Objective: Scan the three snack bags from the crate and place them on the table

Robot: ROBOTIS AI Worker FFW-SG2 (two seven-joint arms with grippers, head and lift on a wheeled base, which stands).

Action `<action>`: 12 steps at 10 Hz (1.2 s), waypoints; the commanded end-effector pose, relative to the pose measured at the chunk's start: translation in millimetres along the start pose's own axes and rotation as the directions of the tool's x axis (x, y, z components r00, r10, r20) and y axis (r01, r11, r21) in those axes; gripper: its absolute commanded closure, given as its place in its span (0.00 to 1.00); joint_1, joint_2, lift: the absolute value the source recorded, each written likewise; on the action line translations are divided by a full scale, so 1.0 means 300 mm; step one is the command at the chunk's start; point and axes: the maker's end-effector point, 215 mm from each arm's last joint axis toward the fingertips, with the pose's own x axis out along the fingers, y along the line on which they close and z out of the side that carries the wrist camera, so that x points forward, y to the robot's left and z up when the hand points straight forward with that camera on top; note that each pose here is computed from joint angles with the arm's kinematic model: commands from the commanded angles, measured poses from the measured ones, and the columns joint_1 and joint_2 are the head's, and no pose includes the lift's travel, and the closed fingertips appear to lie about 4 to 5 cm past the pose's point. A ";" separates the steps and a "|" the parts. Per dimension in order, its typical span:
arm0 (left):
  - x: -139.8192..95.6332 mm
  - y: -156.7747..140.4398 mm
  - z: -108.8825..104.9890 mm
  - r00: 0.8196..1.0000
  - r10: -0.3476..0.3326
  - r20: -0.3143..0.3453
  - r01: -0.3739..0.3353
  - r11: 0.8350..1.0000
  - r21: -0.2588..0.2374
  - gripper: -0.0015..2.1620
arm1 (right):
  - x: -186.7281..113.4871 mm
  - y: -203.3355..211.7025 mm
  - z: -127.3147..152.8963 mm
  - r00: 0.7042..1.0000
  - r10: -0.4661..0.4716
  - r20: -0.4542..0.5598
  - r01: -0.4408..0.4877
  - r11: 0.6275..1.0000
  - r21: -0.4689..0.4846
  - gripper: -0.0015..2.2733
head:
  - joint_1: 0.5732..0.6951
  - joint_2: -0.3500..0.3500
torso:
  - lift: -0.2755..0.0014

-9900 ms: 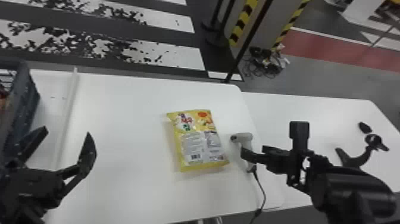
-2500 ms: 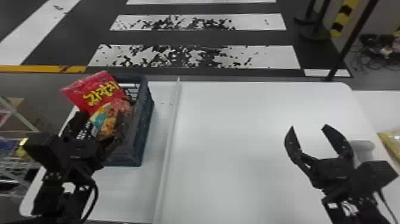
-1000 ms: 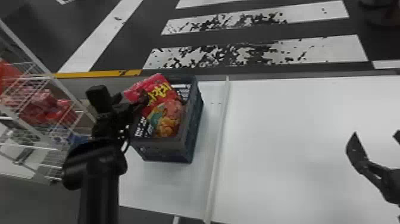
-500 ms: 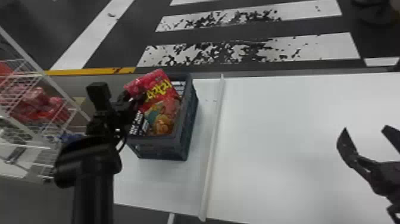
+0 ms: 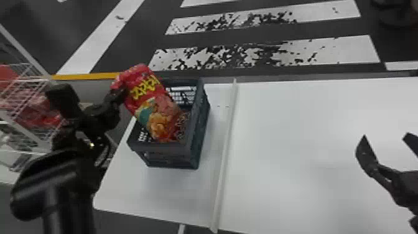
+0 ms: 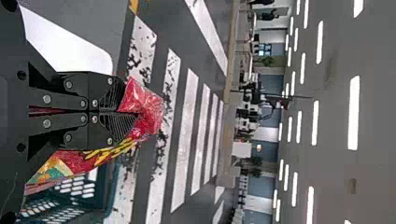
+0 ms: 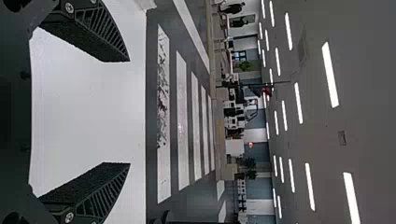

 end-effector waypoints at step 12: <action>-0.134 -0.890 -0.109 0.755 -0.650 0.086 0.596 0.625 -0.504 0.99 | -0.028 -0.049 0.022 0.999 -0.031 0.022 0.031 0.999 0.012 0.05 | 1.00 0.56 | 0.77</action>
